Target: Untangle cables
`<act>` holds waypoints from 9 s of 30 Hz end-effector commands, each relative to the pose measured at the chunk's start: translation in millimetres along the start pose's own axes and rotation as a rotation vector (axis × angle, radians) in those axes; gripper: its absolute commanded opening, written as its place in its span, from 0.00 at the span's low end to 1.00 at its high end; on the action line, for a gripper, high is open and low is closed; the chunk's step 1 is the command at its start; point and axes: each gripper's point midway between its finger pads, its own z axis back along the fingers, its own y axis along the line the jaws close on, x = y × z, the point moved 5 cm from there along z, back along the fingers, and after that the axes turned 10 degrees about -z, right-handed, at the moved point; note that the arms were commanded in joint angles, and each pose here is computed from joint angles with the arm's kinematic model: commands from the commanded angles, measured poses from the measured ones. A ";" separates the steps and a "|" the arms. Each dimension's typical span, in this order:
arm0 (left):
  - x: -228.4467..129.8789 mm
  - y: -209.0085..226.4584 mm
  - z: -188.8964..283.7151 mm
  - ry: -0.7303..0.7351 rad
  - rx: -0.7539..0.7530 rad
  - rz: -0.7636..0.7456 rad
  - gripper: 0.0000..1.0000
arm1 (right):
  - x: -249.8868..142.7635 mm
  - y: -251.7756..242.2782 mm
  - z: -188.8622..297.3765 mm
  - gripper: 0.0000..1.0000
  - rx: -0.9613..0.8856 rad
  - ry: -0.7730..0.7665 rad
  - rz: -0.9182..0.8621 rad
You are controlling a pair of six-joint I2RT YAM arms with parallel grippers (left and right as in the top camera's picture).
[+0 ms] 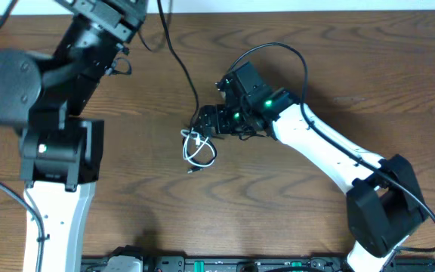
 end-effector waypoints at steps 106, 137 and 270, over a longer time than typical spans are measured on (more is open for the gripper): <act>34.3 29.4 54.6 -0.138 0.320 0.138 0.08 | 24.0 -59.2 108.6 0.99 -0.380 -0.435 0.199; 5.9 399.6 -32.2 0.195 0.649 -0.138 0.07 | -11.5 -55.9 94.4 0.99 -0.262 -0.207 0.137; -54.3 529.9 81.4 0.526 1.158 0.076 0.84 | -45.2 -75.9 96.1 0.99 -0.335 -0.032 0.029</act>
